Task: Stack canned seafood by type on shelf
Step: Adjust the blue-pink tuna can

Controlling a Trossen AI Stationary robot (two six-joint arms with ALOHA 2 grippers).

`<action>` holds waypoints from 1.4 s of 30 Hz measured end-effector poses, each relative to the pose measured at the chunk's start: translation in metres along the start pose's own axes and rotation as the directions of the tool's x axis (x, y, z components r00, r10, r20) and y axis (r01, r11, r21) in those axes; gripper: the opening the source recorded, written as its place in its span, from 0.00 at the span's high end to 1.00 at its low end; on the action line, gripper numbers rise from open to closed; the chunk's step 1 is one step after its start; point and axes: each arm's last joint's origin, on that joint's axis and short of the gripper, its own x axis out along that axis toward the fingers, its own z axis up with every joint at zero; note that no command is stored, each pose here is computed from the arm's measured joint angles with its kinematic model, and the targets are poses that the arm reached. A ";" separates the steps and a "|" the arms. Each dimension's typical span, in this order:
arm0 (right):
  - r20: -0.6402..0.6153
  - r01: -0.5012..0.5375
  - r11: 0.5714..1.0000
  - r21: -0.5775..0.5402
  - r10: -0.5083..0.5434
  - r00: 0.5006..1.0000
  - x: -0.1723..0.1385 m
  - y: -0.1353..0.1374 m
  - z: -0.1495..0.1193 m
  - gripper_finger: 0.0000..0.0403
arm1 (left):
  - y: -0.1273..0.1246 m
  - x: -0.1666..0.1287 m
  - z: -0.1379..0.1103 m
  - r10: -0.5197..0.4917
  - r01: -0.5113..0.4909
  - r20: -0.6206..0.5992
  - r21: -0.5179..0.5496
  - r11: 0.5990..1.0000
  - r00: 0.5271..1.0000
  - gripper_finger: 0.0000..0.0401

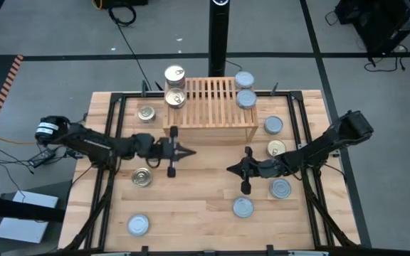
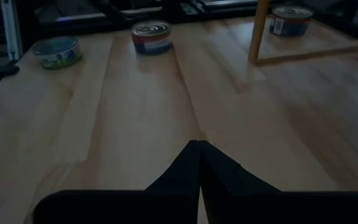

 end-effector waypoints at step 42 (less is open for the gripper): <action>0.131 -0.050 0.998 -0.033 0.054 0.990 0.008 0.049 0.056 0.50 | -0.030 -0.013 -0.019 -0.099 0.100 -0.086 0.008 0.995 0.991 0.98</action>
